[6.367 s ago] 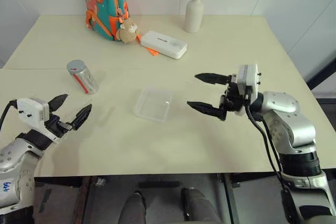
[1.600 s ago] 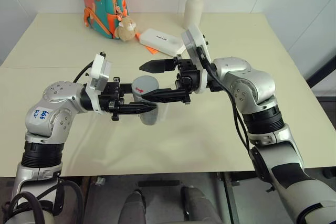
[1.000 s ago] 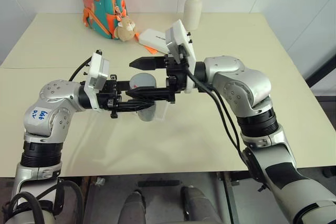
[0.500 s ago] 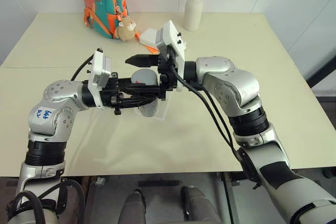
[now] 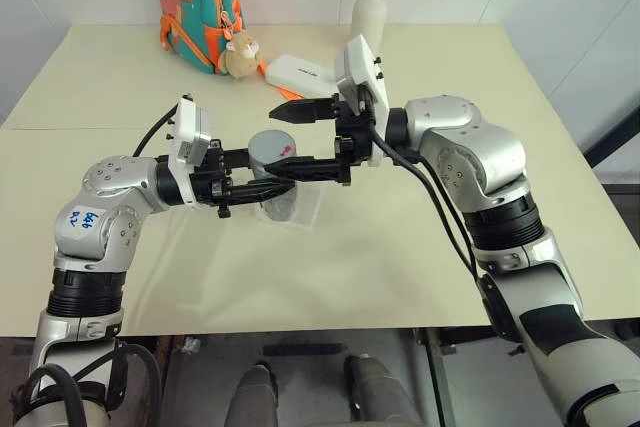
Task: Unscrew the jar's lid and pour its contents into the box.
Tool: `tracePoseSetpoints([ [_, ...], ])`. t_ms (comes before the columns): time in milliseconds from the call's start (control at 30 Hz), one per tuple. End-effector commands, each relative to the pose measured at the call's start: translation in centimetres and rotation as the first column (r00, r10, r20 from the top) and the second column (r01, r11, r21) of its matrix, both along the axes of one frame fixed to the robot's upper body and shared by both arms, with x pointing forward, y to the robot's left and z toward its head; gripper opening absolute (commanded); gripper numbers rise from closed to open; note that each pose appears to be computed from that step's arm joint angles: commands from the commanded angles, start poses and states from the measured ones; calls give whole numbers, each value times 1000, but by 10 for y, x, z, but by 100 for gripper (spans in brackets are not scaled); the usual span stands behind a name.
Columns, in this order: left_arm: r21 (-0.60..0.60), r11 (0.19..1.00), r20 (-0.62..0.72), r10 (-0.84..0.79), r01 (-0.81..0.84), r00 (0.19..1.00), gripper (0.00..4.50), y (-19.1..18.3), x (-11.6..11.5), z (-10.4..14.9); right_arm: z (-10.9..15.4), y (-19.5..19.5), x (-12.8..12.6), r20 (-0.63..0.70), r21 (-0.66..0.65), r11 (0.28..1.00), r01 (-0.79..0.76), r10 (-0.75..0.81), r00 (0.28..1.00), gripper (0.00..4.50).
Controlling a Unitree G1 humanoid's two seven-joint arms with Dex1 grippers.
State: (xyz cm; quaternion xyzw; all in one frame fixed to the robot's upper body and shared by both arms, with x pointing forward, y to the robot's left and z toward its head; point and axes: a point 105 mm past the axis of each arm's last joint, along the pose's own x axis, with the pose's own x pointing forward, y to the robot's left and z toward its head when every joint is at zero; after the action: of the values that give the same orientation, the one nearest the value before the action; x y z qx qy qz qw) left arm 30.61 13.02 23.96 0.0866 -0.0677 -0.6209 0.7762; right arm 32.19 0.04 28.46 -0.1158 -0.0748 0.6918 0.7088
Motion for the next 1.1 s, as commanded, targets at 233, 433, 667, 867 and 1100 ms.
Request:
tracePoseSetpoints([
  [233,13,996,63,-91,90,994,206,1,-19,13,16,-45,13,-9,77,992,100,-99,995,447],
  [433,19,996,66,-86,85,994,206,2,-18,12,27,-38,2,-29,116,993,23,-20,999,447],
  [667,25,997,69,-77,76,995,206,2,-17,12,33,-6,-26,-39,134,987,-90,95,995,447],
  [867,26,997,70,-76,75,995,206,1,-16,10,18,23,-31,47,15,997,-71,70,996,447],
  [1100,28,997,66,-77,75,995,206,1,-16,10,19,33,-26,12,34,999,-29,28,1000,447],
])
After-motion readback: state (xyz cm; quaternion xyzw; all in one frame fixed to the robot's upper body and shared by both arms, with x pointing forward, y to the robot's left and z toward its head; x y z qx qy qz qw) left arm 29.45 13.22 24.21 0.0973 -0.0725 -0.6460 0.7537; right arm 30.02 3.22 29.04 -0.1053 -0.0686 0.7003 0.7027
